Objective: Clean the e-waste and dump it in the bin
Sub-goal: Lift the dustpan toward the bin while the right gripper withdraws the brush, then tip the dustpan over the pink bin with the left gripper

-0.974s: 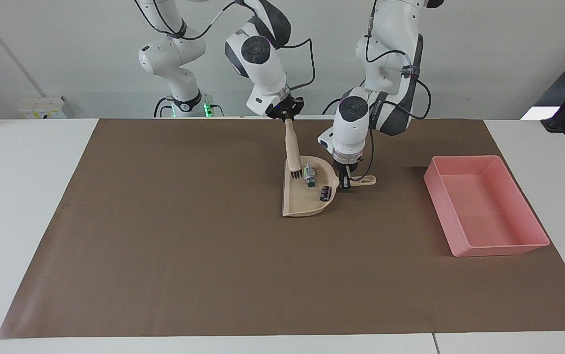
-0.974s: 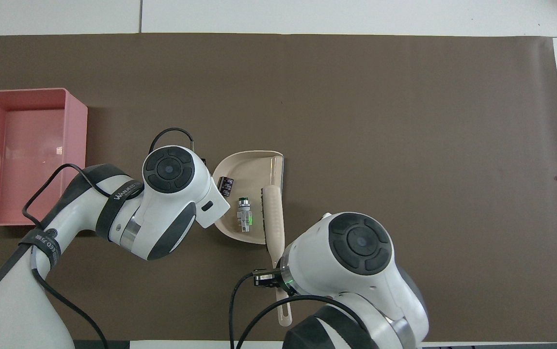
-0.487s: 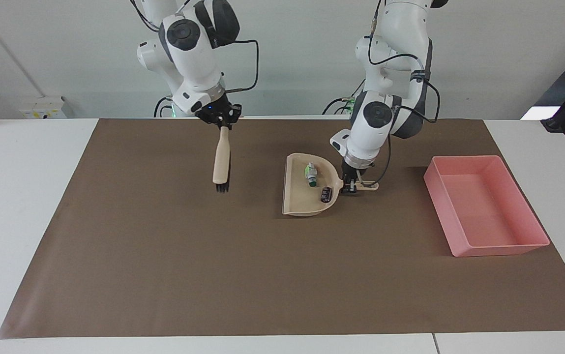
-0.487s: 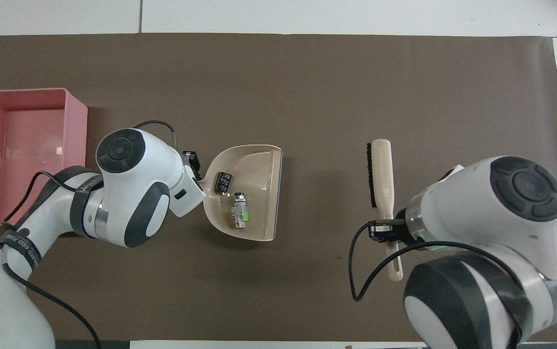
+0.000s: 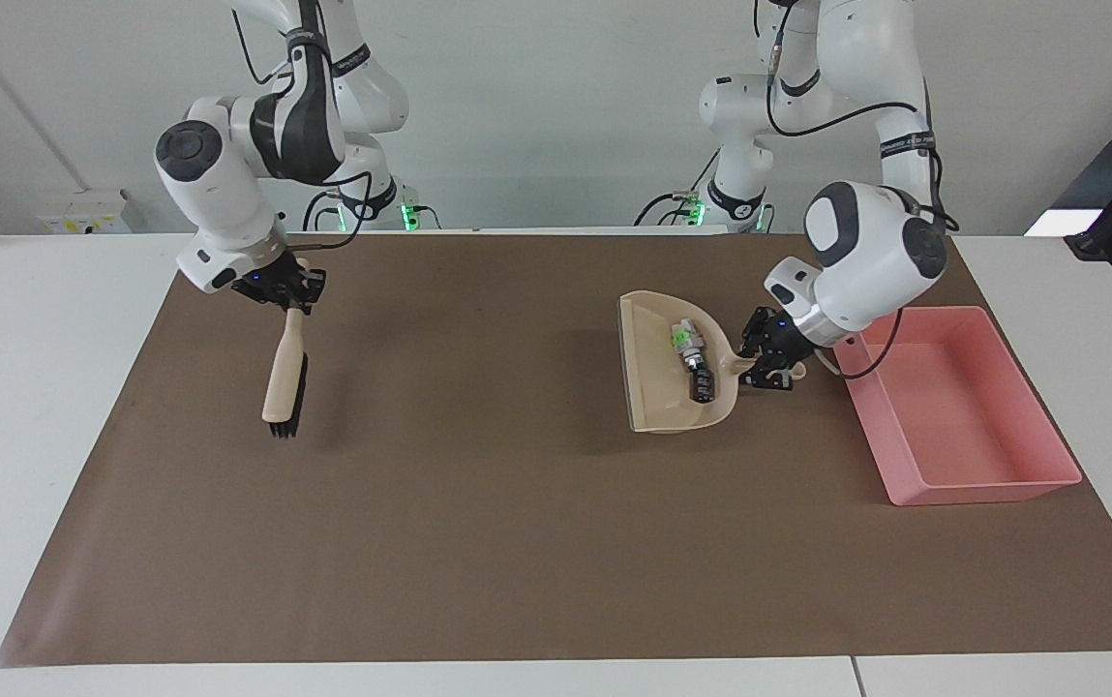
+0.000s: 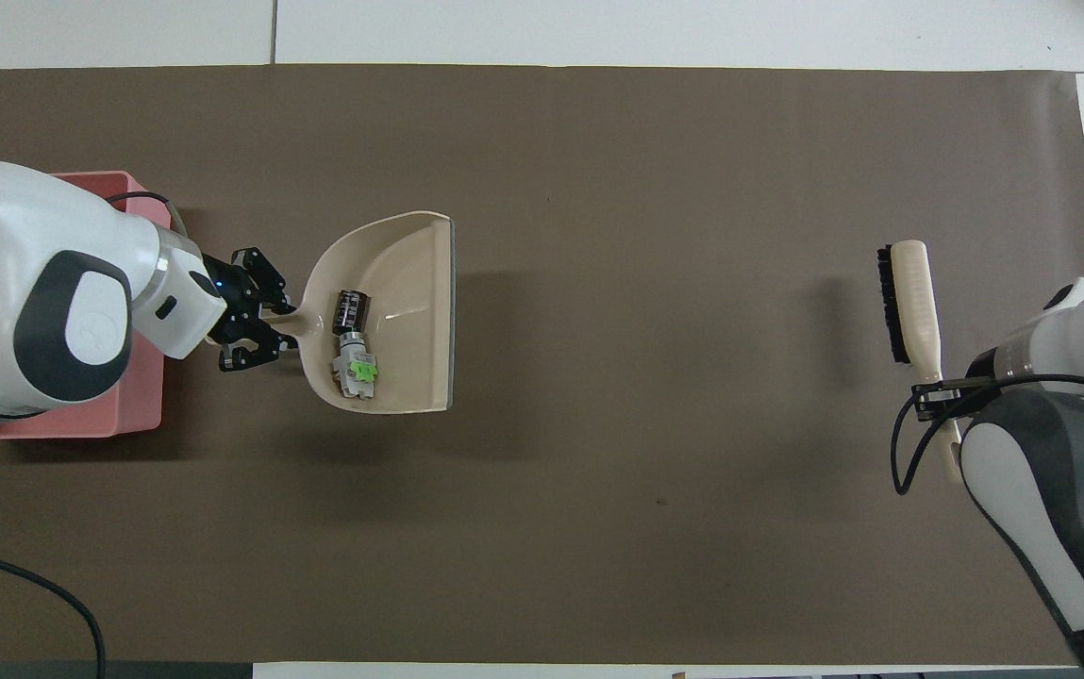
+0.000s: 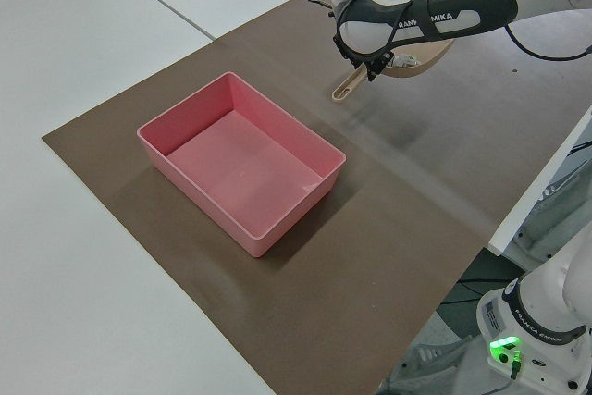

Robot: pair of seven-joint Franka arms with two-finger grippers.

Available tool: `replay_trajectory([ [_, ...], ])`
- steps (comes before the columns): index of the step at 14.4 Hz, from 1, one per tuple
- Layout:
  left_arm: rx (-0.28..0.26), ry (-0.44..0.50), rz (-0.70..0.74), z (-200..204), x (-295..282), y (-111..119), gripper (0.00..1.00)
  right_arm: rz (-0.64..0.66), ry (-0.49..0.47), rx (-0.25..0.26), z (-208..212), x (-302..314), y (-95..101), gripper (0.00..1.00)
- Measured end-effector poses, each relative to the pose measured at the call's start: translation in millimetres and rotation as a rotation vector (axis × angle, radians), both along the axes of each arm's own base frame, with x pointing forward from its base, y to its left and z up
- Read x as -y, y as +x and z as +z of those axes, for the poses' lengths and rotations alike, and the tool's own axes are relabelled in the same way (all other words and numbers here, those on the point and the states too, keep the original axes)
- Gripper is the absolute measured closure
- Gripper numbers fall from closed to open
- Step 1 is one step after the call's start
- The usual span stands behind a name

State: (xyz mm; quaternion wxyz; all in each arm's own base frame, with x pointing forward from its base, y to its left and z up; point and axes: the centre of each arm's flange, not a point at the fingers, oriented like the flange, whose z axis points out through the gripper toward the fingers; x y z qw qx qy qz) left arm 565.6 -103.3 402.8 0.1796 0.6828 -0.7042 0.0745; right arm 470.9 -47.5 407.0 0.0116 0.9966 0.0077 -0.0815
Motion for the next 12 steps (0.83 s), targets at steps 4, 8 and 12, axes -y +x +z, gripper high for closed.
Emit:
replay_trajectory([
  [4, 0.009, -0.055, 0.037, 60.6, -73.3, 19.4, 0.68, 0.015, 0.015, 0.027, -28.4, 45.7, -1.9, 0.75],
  [8, 0.064, -0.065, 0.076, 104.7, -178.5, 25.0, 0.68, -0.011, 0.023, 0.005, -48.1, 61.1, -8.2, 0.75],
  [12, 0.110, 0.052, 0.075, 116.3, -254.2, 35.9, 0.68, 0.008, 0.037, -0.013, -56.3, 76.4, -15.7, 0.75],
])
